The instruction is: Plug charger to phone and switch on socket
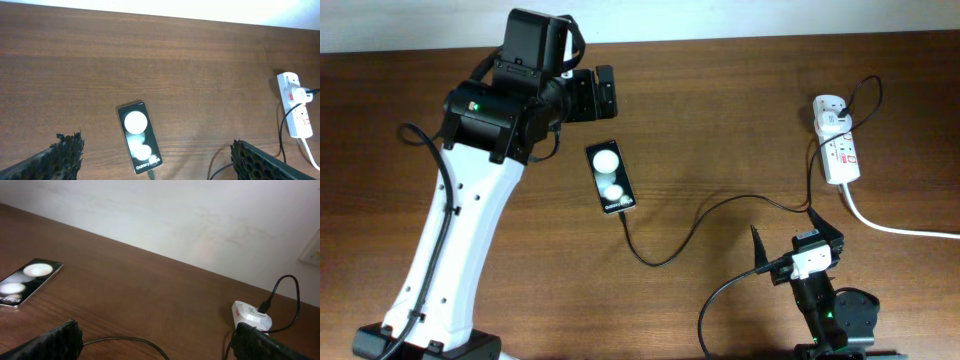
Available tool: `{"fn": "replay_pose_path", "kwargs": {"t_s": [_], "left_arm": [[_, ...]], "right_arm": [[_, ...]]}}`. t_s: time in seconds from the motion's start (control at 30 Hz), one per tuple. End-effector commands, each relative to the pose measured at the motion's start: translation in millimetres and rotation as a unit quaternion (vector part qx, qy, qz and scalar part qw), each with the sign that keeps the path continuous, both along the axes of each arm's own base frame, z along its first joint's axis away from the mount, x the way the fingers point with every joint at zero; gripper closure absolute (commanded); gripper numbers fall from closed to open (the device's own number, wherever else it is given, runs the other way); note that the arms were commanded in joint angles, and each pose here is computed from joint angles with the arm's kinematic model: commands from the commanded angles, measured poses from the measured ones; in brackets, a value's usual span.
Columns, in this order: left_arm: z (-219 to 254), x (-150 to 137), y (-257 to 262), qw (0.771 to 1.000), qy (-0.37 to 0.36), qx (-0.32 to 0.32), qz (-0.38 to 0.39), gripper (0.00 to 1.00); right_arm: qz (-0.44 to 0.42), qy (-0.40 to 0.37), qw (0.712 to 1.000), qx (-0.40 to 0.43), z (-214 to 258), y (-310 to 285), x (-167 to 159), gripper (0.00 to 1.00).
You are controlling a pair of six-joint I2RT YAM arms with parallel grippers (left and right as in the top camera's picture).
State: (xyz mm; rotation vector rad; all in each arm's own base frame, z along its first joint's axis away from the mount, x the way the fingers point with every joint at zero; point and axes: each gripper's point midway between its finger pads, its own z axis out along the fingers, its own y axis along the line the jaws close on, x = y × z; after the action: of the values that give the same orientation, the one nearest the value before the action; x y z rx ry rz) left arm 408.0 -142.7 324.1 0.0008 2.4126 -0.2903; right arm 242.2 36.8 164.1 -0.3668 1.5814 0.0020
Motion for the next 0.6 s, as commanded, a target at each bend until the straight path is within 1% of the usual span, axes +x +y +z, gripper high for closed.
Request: {"fn": "replay_pose_path", "kwargs": {"t_s": [0.0,0.3,0.57], "left_arm": [[6.4,-4.2,10.2,1.000,-0.021,0.016,0.012,0.01],[-1.0,-9.7,18.8,0.996,-0.085,-0.002,0.018,0.01],[-11.4,-22.0,41.9,0.994,-0.106,-0.006,0.040,0.01]], "right_arm": [[0.005,-0.001,1.000,-0.001,-1.9,2.5,-0.6,0.01],[0.005,-0.001,1.000,-0.001,-1.9,2.6,-0.7,0.01],[0.005,-0.001,1.000,-0.001,-1.9,2.5,-0.6,0.01]]}}
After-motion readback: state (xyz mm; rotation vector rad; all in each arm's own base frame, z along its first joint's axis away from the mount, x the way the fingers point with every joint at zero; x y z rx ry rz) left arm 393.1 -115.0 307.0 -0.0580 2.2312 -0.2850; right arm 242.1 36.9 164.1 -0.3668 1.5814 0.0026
